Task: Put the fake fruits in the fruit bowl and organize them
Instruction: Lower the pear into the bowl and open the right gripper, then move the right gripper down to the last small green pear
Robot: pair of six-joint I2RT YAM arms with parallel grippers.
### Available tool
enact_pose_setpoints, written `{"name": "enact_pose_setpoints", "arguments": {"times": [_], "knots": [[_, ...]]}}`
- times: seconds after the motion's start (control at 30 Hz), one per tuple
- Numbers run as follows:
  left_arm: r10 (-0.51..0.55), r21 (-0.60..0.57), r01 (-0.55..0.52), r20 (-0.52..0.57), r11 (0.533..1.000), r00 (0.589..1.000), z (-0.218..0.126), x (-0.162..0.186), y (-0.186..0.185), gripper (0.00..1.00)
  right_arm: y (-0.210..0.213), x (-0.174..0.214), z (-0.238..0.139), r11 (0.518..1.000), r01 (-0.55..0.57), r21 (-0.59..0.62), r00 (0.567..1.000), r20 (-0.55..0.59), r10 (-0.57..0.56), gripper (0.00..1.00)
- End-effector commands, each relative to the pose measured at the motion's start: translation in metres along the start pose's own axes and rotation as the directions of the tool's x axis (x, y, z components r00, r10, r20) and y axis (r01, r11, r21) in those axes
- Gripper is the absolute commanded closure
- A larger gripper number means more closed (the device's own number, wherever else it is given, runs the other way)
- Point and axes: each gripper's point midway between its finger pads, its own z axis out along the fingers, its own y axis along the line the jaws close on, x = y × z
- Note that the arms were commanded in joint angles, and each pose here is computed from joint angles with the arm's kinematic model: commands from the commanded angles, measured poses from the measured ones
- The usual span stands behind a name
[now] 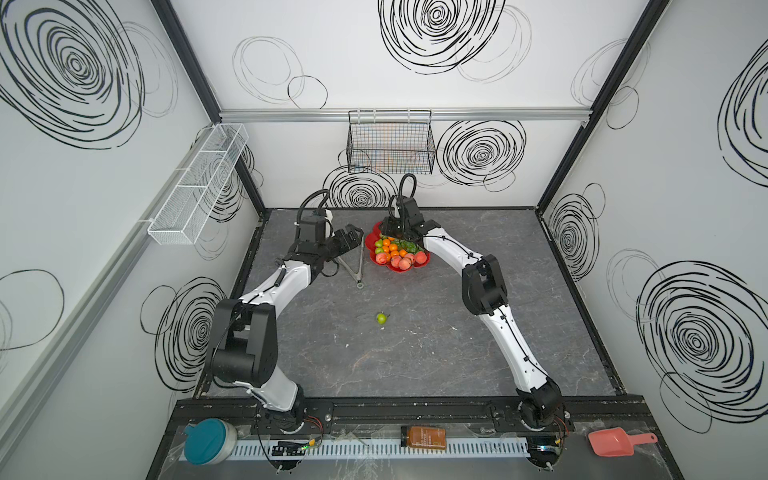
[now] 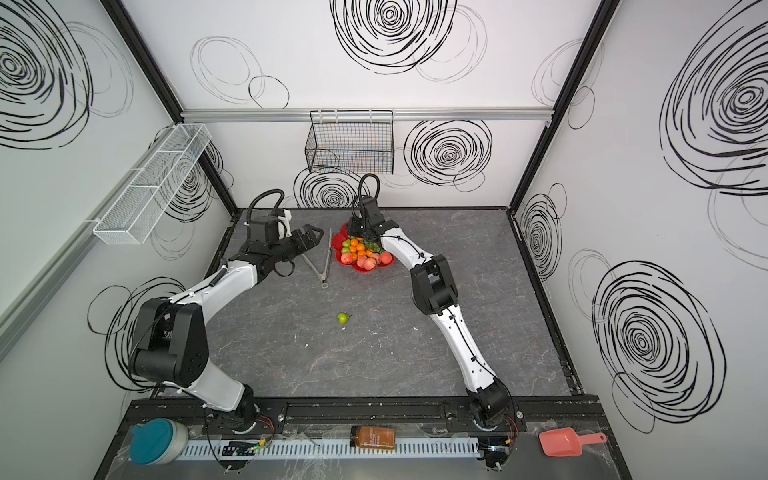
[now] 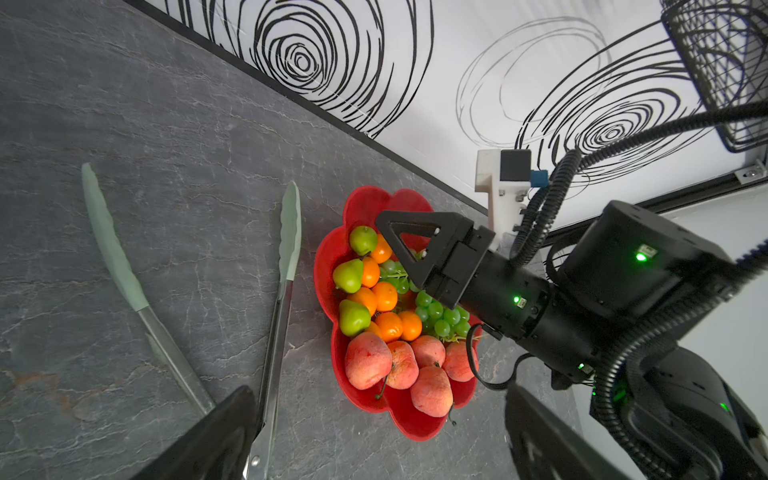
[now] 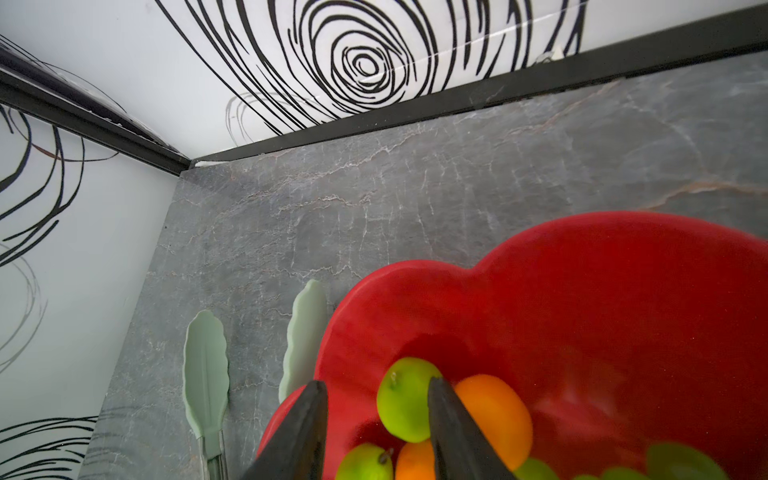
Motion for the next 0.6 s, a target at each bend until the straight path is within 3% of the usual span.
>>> {"name": "enact_pose_setpoints", "arguments": {"times": [0.0,0.33,0.57], "knots": [[0.039,0.038,-0.041,0.055,0.998,0.998,-0.011,-0.014,-0.016,0.04,0.021,-0.041,-0.036,0.999,0.038,-0.019,0.997,0.065,-0.037,0.57],[0.098,0.027,-0.1,0.046,0.995,0.994,-0.067,0.013,-0.033,0.04,0.058,-0.054,-0.12,0.988,0.154,0.019,0.983,0.103,-0.155,0.61],[0.103,0.008,-0.103,0.024,0.995,0.994,-0.11,0.049,-0.03,0.04,0.06,-0.012,-0.173,0.983,0.184,0.012,0.978,0.095,-0.184,0.6]]}}
